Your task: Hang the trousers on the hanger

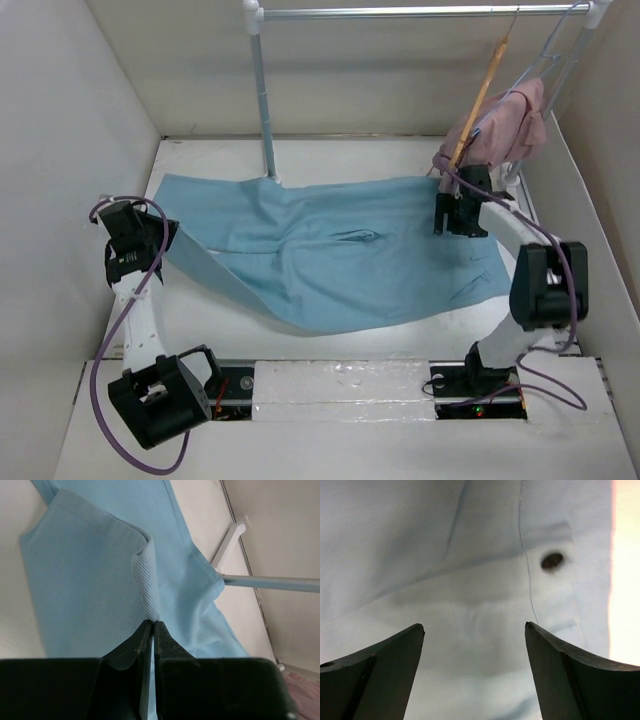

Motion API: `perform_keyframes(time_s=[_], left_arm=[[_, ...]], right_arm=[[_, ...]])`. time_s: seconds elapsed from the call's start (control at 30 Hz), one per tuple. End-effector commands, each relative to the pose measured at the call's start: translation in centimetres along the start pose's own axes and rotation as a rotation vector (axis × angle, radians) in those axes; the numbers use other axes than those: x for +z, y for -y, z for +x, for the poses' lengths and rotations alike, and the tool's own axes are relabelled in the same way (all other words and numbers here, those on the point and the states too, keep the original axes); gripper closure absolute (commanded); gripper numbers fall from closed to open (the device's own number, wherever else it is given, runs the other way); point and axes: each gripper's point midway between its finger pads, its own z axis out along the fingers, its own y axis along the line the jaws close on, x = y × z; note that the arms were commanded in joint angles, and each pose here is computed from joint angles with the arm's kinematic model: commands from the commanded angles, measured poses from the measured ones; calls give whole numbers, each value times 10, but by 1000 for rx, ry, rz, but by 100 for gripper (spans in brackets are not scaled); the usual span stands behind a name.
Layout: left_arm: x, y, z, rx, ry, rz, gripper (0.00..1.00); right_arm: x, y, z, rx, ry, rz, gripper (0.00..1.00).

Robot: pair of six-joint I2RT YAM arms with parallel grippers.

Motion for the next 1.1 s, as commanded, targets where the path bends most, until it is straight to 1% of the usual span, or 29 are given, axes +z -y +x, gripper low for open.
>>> perform_keyframes(time_s=[0.0, 0.03, 0.07, 0.1, 0.17, 0.2, 0.23, 0.3, 0.37, 0.4, 0.43, 0.5, 0.57, 0.6, 0.7, 0.83, 0.93, 1.0, 1.03, 1.07], left_arm=[[-9, 15, -12, 20, 41, 51, 100], [-10, 19, -10, 17, 28, 71, 100], [-11, 21, -10, 15, 23, 80, 100], [-12, 24, -9, 6, 20, 88, 100], [-14, 27, -7, 5, 9, 108, 100], [-15, 28, -7, 6, 10, 114, 100], [-16, 30, -4, 11, 0, 121, 100], [-18, 32, -1, 14, -4, 131, 100], [-18, 32, 2, 11, -13, 135, 100], [-17, 31, 3, 10, -18, 136, 100], [-17, 31, 3, 10, -18, 136, 100], [-18, 31, 3, 13, -17, 135, 100], [-17, 29, 4, 14, -18, 132, 100], [-17, 30, 7, 21, -23, 133, 100], [-16, 27, 7, 26, -17, 124, 100], [-14, 23, 9, 28, -17, 117, 100], [-14, 23, 6, 25, -8, 110, 100], [-13, 22, 5, 24, -5, 103, 100], [-14, 23, 4, 23, 3, 102, 100], [-13, 21, 2, 22, 10, 92, 100]], right_arm=[[-77, 15, -27, 33, 222, -16, 13], [-89, 23, -20, 76, 243, -4, 14], [-87, 39, 7, 153, 208, 41, 15], [-107, 50, 13, 208, 267, 55, 16], [-110, 63, 41, 307, 260, 72, 21], [-100, 79, 70, 364, 217, 109, 23], [-108, 85, 77, 414, 252, 109, 26], [-100, 105, 110, 513, 206, 155, 27], [-95, 106, 117, 541, 204, 120, 28], [-83, 104, 130, 558, 137, 118, 29], [-83, 104, 130, 558, 136, 118, 29], [-67, 100, 136, 562, 89, 88, 29], [-61, 99, 137, 562, 63, 84, 30], [-57, 97, 129, 542, 94, 53, 29], [-58, 102, 117, 542, 144, 65, 30], [-48, 108, 131, 574, 64, 86, 30], [-39, 104, 135, 583, 35, 69, 31], [-33, 102, 139, 589, 16, 61, 37], [-32, 101, 142, 588, 4, 64, 50], [-32, 103, 142, 588, 8, 74, 57]])
